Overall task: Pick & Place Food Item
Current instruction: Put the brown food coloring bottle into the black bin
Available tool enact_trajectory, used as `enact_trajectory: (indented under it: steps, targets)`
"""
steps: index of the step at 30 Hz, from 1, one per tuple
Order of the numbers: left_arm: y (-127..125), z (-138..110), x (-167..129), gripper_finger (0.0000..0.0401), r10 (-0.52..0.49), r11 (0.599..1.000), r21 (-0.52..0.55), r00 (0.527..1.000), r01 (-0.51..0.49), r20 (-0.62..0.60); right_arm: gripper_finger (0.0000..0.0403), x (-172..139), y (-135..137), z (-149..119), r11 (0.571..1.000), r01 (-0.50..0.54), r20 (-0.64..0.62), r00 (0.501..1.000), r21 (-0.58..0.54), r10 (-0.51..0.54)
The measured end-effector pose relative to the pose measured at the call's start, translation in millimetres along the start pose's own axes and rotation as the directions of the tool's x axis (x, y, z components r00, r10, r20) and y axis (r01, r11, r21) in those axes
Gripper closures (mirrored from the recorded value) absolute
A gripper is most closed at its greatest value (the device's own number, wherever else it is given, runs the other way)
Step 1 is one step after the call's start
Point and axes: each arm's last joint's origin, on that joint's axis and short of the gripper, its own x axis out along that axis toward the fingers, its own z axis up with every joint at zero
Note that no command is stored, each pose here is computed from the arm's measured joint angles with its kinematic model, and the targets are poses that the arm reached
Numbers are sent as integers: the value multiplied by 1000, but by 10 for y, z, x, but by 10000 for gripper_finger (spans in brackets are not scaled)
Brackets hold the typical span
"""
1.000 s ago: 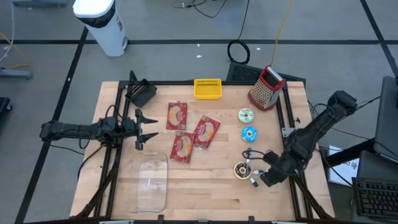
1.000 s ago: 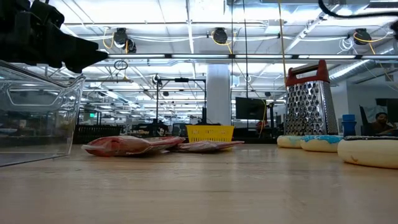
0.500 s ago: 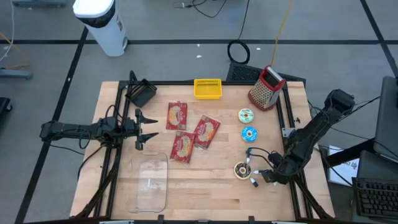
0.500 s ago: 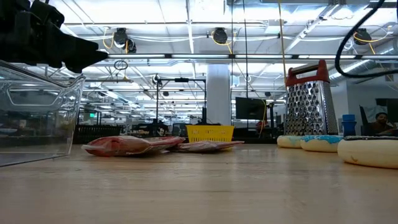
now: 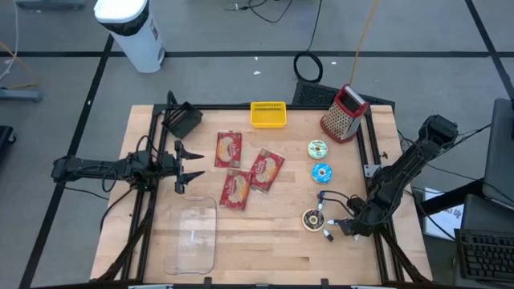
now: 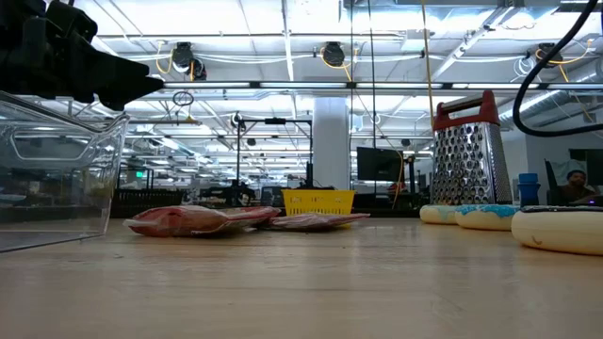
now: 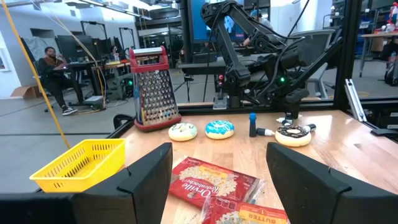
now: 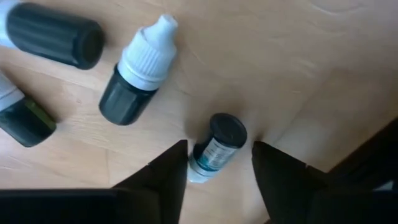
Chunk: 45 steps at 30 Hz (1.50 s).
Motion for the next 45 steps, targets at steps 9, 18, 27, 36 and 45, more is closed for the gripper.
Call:
enact_trajectory:
  steps: [9, 18, 27, 36, 45]
  targets:
    - [0, 1, 0, 144, 0, 1000, 0, 1000, 0, 1, 333, 1, 13, 11, 999, -35, 44, 998, -39, 36]
    - [0, 1, 0, 144, 0, 1000, 0, 1000, 0, 0, 324, -30, 55, -10, 978, -112, 38, 992, -177, 120]
    - [0, 0, 0, 144, 0, 1000, 0, 1000, 0, 0, 336, -199, 189, -123, 860, -361, -59, 929, -362, 365]
    - [0, 0, 0, 144, 0, 1000, 0, 1000, 0, 0, 332, -306, 364, -134, 577, -415, 40, 787, -704, 616]
    - [0, 0, 0, 144, 0, 1000, 0, 1000, 0, 0, 332, -495, 591, -59, 331, -248, 144, 561, -911, 816]
